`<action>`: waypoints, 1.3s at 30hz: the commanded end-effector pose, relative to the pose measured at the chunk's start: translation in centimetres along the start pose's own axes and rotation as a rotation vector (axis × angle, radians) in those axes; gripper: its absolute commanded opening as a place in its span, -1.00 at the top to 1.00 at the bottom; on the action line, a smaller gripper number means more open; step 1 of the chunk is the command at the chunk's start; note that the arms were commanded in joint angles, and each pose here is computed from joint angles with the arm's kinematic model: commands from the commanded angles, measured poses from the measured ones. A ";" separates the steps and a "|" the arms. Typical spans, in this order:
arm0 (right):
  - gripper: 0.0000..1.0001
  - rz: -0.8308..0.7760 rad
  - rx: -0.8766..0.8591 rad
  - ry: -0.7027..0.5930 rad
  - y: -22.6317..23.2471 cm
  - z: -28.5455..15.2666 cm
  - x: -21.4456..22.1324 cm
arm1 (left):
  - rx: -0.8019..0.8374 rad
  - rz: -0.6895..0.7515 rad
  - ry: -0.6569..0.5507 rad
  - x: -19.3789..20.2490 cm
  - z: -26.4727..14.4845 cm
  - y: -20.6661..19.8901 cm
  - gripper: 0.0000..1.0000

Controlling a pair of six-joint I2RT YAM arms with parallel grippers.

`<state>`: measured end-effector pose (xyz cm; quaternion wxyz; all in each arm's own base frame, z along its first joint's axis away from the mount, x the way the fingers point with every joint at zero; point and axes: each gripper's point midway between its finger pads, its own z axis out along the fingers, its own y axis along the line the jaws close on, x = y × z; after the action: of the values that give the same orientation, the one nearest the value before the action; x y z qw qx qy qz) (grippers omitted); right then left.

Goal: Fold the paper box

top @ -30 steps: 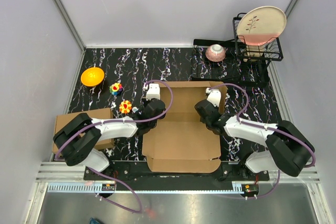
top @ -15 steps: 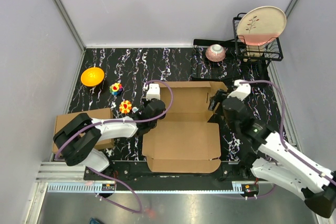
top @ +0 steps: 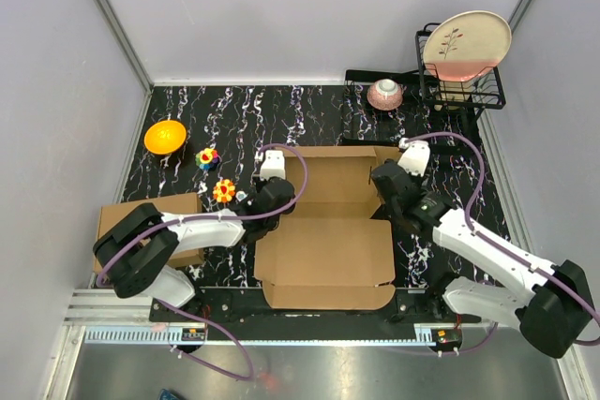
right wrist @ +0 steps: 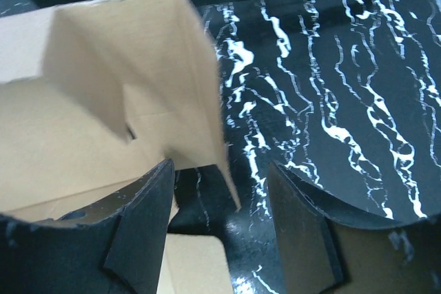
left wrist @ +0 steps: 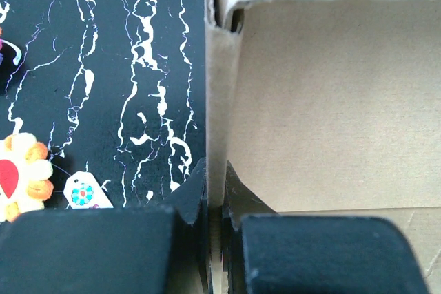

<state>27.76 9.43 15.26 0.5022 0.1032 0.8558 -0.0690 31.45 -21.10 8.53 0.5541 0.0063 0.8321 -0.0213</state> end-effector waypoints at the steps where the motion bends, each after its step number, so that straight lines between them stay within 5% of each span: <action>1: -0.24 0.042 0.090 -0.040 -1.9 1.3 -1.1 | 0.009 0.058 0.056 2.1 -0.7 0.8 1.00; 11: 0.03 0.063 0.020 0.002 -0.5 3.8 -0.4 | 0.014 0.067 0.058 2.1 -0.7 0.5 1.00; 19: 1.00 0.088 -0.079 0.056 0.3 2.3 0.2 | 0.010 0.087 0.071 2.2 -0.6 0.5 1.00; 30: 1.00 0.239 -0.475 0.106 4.6 -3.8 -0.7 | 0.011 0.101 0.076 2.1 -0.5 -0.1 1.00; 39: 0.97 0.276 -0.533 0.150 7.0 -3.6 0.5 | 0.030 0.092 0.059 1.8 -0.6 -0.8 1.00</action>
<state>25.92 14.19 15.63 0.4532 0.0851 0.8709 0.1699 31.01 -21.50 8.49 0.5508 0.0141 0.8342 -0.0212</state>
